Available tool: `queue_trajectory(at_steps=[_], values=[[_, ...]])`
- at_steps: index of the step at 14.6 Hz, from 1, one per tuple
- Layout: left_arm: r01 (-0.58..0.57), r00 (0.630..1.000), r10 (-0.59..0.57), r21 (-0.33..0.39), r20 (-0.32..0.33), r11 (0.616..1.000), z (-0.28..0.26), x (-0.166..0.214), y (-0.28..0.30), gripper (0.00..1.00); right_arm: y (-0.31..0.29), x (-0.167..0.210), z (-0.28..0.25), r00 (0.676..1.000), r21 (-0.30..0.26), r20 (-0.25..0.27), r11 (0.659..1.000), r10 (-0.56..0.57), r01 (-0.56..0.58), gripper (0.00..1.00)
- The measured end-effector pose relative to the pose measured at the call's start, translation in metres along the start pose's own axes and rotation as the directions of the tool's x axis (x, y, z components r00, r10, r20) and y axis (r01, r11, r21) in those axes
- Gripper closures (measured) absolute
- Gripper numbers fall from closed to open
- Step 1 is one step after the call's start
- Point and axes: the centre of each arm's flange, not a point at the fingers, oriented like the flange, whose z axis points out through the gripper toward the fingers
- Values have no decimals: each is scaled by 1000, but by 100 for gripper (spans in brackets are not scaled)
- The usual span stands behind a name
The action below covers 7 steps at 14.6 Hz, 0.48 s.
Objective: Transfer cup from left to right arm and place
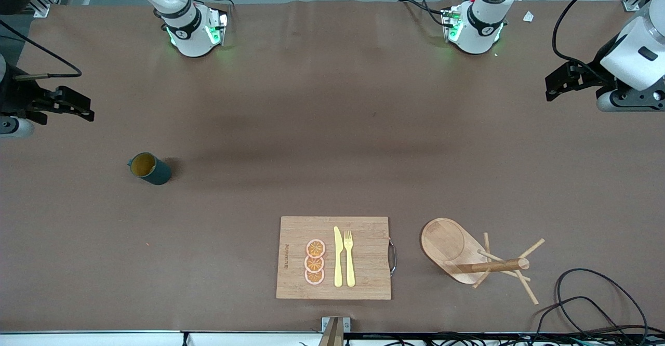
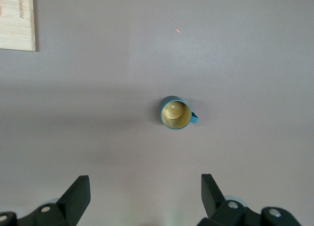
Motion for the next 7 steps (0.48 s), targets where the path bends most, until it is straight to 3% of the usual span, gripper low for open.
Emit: queue_trajectory(at_steps=[7], values=[[-1,1000,1,0,0,1000,0,0,1,0,3,2,-1,1000,-12,-16,1000,6,-6,0]])
